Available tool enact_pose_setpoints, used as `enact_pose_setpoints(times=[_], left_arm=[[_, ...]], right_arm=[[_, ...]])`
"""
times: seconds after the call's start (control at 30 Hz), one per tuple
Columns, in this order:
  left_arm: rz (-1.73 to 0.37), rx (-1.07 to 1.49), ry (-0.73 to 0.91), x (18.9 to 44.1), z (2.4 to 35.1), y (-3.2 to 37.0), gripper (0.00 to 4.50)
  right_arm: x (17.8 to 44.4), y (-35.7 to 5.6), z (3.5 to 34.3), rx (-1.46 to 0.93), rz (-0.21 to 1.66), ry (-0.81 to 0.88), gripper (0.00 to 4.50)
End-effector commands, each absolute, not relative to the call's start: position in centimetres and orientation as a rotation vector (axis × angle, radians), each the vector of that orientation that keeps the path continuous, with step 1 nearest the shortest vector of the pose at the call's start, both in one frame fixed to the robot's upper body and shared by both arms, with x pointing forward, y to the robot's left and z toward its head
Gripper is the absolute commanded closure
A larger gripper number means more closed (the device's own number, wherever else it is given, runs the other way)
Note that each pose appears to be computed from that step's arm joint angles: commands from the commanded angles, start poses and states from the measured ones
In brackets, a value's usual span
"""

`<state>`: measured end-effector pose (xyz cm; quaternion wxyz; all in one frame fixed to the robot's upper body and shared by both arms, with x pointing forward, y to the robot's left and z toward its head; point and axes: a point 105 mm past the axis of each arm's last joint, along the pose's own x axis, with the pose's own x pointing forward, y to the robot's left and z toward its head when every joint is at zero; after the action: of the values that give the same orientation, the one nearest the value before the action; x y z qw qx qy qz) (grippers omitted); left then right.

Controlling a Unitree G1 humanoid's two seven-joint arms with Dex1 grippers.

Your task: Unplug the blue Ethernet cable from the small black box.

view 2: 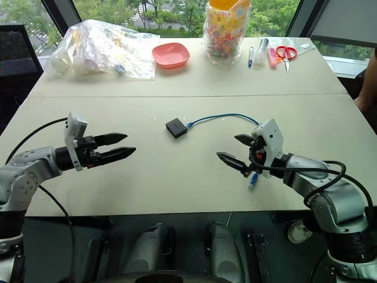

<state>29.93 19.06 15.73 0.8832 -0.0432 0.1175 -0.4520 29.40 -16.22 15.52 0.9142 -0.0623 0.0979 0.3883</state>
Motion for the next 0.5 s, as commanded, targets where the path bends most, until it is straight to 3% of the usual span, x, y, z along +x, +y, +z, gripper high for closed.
enact_pose_setpoints(times=[0.03,0.5], left_arm=[[-0.940,-0.073,0.209,30.1,16.6,19.2,0.35],[-0.951,-0.088,0.196,30.2,16.5,18.3,0.35]], right_arm=[[29.8,-15.9,16.6,-0.146,0.812,0.152,0.00],[31.1,-15.4,16.3,-0.186,0.818,0.133,0.00]])
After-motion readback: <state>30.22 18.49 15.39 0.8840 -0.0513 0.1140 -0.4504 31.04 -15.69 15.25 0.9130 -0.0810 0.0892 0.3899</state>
